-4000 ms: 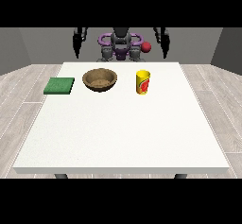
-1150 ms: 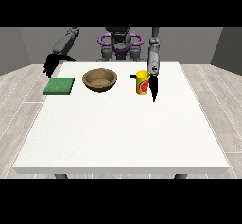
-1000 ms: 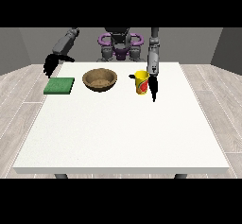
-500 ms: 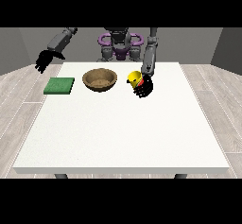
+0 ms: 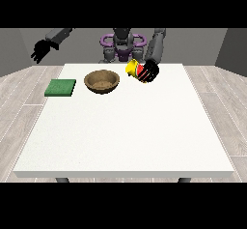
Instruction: Pick the cup and pour the ball into the bowl, then pick the bowl and place it on the pad
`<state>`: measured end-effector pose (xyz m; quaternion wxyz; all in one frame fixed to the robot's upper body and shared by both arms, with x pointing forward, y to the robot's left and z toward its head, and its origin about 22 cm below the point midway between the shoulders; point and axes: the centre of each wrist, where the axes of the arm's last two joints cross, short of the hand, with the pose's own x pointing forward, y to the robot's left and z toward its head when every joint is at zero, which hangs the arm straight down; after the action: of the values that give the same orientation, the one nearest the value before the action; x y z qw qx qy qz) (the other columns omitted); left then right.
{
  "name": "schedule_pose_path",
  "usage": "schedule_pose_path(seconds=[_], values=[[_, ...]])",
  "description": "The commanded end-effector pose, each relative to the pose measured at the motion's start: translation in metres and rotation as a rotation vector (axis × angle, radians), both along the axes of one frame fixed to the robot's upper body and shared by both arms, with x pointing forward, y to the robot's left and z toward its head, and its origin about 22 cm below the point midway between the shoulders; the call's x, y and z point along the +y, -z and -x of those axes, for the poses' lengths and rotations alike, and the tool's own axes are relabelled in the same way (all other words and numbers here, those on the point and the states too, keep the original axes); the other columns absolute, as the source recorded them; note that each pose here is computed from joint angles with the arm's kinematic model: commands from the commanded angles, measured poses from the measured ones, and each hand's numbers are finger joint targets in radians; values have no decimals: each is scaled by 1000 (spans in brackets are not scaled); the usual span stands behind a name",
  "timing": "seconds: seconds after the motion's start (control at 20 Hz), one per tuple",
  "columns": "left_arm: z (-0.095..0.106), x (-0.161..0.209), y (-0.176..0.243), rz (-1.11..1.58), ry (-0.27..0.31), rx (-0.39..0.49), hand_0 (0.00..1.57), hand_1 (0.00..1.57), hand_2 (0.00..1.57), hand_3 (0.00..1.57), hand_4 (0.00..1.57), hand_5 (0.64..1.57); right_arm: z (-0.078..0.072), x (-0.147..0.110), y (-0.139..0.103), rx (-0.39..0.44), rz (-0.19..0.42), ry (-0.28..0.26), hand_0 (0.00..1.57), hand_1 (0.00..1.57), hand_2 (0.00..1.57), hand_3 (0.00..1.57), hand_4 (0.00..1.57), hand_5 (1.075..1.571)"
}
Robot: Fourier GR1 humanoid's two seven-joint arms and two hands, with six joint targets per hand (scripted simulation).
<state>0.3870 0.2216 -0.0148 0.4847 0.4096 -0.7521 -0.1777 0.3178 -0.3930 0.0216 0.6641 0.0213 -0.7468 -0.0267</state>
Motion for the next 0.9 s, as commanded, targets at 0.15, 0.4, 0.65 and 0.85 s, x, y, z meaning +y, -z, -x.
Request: schedule_pose_path(seconds=[0.15,0.4,0.65,0.85], values=[[-2,-49,14,-369,-4,142,1571,1571,1571,1571,1259,1498,21,-23,31,153,-31,49,0,0,0,353,533,1570],[-11,-125,-11,-507,58,163,1571,1571,1571,1571,1259,1498,44,-52,46,180,-48,118,0,0,0,339,572,1570],[-22,-164,-57,-686,61,140,1571,1571,1571,1571,1245,1524,49,-67,49,159,-71,128,0,0,0,368,577,1569],[-13,-179,-58,-874,38,156,1571,1571,1571,1571,1133,1539,58,-69,60,170,-70,128,0,0,0,326,574,1568]])
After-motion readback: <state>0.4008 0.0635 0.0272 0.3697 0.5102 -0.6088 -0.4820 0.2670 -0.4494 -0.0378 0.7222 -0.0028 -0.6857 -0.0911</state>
